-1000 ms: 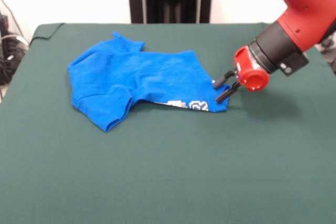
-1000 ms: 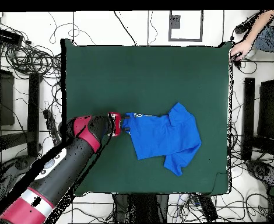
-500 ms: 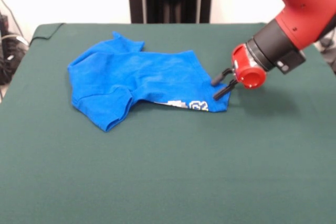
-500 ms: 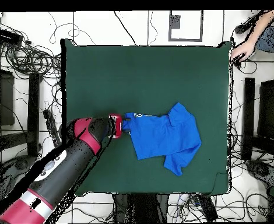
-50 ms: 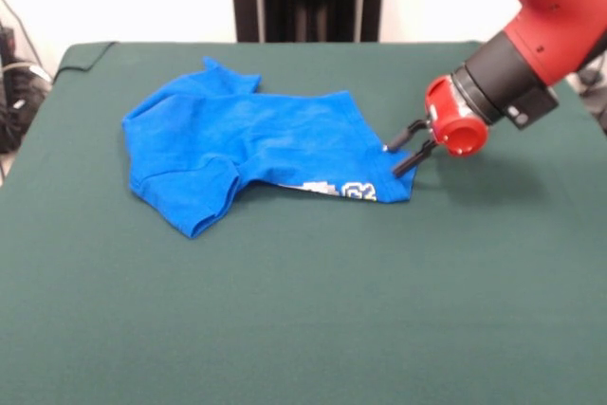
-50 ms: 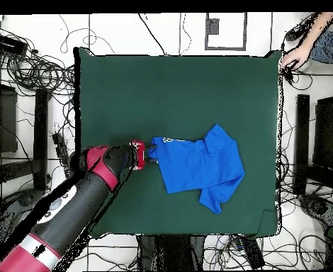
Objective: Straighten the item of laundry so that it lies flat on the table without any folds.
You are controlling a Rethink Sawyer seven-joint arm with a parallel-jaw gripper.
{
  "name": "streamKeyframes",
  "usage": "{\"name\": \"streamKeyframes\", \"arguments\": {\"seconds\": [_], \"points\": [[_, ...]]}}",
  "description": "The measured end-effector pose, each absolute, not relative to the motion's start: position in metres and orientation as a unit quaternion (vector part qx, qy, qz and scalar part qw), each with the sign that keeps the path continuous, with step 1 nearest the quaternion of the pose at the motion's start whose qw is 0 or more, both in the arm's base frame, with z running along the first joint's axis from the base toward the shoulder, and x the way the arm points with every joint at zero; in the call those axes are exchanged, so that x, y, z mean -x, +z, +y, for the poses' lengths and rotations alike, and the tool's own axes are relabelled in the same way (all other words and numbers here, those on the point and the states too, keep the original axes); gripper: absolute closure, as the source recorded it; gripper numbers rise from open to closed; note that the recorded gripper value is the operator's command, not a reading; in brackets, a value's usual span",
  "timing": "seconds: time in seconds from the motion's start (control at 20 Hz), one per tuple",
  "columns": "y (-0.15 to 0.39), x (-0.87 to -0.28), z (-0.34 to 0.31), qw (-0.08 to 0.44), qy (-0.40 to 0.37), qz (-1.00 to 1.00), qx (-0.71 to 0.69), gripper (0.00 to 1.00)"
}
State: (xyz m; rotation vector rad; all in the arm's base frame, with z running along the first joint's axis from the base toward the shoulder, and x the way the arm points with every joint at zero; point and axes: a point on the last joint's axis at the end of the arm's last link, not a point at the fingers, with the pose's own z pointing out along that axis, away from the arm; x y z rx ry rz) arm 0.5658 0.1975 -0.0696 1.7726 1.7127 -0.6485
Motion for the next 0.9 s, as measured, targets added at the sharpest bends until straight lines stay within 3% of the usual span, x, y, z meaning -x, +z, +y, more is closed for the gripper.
{"name": "streamKeyframes", "arguments": {"seconds": [0.9], "points": [[-0.0712,-0.5590,0.1957,0.302,-0.238,0.647,-0.659,0.00]]}}
